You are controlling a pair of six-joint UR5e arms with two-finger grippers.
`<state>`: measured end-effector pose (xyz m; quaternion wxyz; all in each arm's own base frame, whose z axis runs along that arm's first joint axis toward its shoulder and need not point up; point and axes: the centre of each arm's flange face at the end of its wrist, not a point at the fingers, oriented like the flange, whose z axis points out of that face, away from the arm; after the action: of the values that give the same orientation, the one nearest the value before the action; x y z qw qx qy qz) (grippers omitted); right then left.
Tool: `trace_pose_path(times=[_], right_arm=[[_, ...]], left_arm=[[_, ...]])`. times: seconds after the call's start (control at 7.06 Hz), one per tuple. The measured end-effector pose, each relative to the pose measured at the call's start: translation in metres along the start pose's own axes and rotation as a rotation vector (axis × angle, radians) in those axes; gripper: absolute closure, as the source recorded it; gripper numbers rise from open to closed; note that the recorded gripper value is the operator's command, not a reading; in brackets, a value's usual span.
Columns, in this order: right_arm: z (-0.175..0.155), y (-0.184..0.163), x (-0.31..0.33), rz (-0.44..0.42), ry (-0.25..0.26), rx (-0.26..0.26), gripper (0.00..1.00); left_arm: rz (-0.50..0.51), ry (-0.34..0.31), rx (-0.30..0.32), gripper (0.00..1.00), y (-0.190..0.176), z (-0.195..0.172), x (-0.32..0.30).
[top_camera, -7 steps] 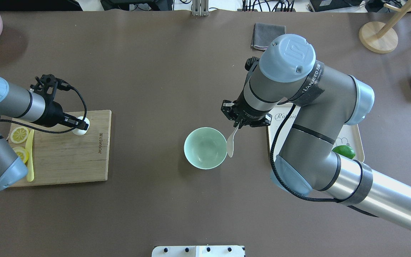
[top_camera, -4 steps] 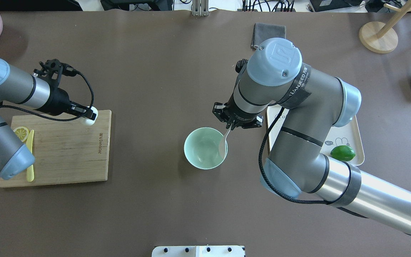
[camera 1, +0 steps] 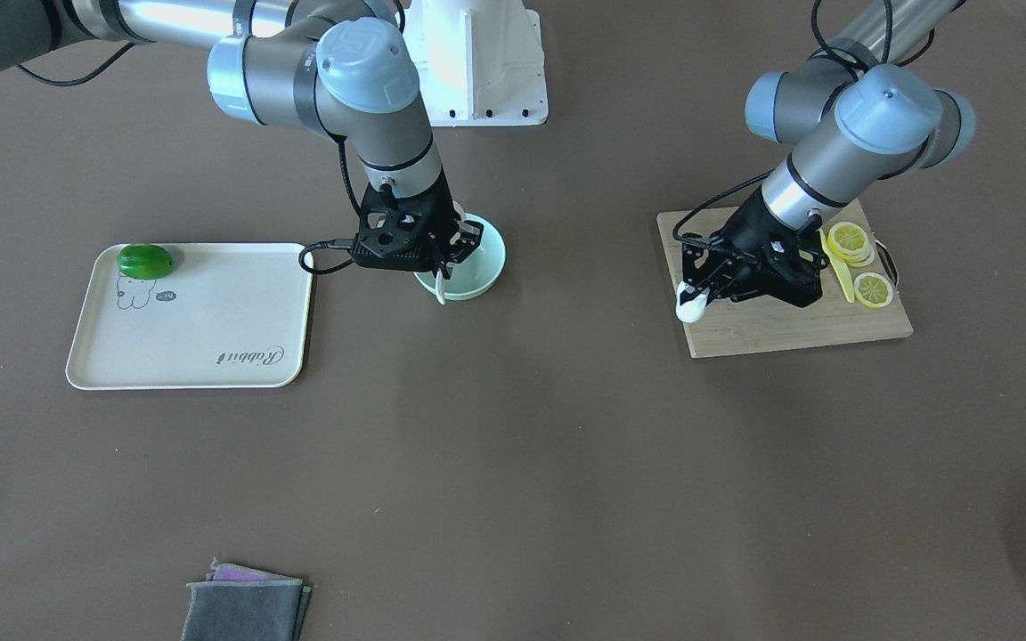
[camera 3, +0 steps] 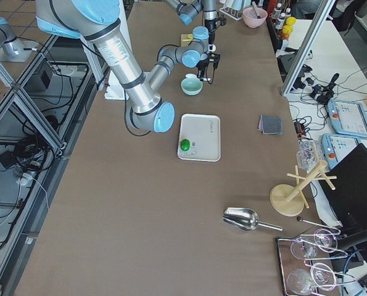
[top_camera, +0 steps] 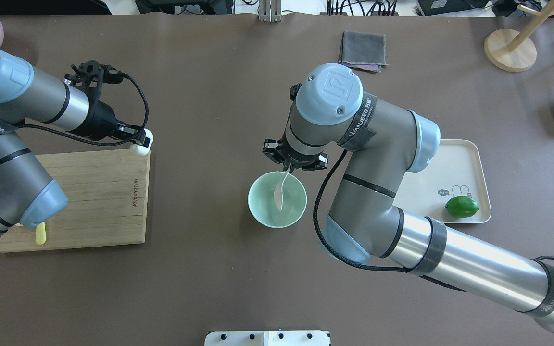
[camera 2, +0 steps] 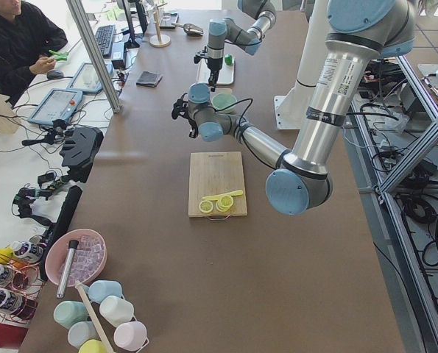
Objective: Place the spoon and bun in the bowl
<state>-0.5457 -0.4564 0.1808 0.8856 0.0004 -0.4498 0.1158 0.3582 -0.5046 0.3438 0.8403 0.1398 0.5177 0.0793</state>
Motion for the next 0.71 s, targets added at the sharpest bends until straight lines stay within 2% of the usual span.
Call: trace_pose_path(times=[0.14,0.42,0.71], right_arm=[[0.011,0.0,-0.001,-0.007,-0.006,0.001,0.01],[0.02,0.004,0.002,-0.015,-0.005,-0.003,0.0],[0.01,0.004,0.006,-0.018,-0.019,-0.007,0.0]], left_arm=[[-0.01,0.006,0.003,1.0,-0.002,-0.001,0.005],[-0.047,0.021,0.011,1.0,-0.007,-0.004,0.018],[-0.086,0.03,0.015,1.0,-0.02,-0.007,0.042]])
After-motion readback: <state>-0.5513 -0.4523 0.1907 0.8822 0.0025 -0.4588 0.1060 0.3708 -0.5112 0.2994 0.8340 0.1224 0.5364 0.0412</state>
